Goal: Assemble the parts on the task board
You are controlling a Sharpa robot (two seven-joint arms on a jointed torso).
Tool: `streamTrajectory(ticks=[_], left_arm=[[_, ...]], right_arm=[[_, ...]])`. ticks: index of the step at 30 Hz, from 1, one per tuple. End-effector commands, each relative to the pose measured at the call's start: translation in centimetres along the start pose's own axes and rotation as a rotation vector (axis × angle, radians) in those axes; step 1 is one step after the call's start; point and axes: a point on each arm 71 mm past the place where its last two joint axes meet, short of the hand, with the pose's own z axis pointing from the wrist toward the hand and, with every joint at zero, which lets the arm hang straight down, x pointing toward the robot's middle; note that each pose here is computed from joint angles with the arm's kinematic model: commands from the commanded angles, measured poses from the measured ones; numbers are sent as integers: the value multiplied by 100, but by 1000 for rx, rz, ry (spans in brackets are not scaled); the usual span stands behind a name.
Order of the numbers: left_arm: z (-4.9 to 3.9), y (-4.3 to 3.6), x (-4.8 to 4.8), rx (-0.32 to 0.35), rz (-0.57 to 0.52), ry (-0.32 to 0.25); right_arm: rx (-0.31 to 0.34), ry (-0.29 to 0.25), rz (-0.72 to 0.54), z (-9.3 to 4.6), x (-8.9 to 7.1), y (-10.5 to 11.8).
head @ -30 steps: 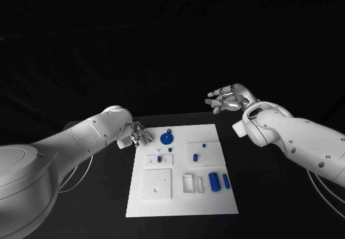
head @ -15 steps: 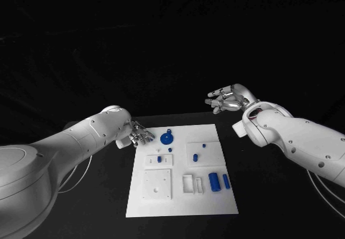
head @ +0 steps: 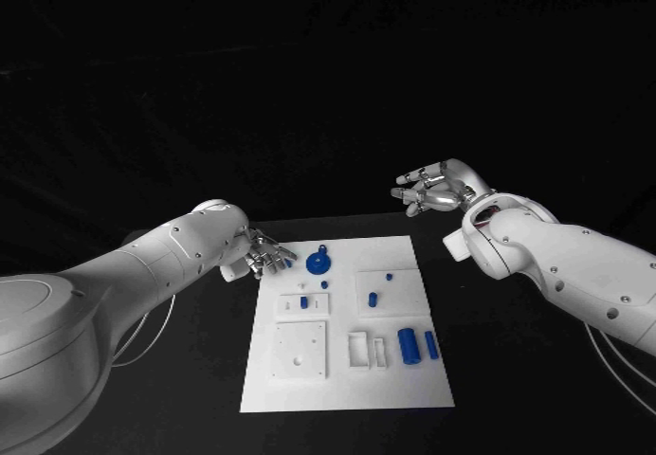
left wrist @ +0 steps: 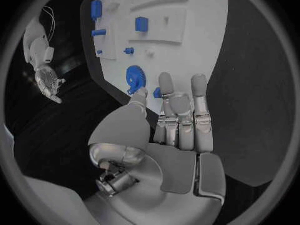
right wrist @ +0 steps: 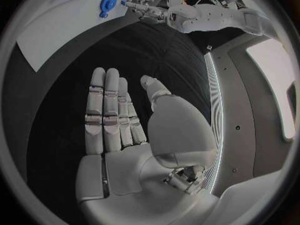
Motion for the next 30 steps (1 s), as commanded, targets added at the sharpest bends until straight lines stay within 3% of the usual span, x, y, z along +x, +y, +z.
streamTrajectory(ticks=[1, 30], left_arm=[[-1, -6, 6, 1, -18, 17], [9, -22, -15, 2, -82, 11]], right_arm=[[-7, 13, 1, 3, 14, 11], [-11, 22, 4, 10, 45, 32]])
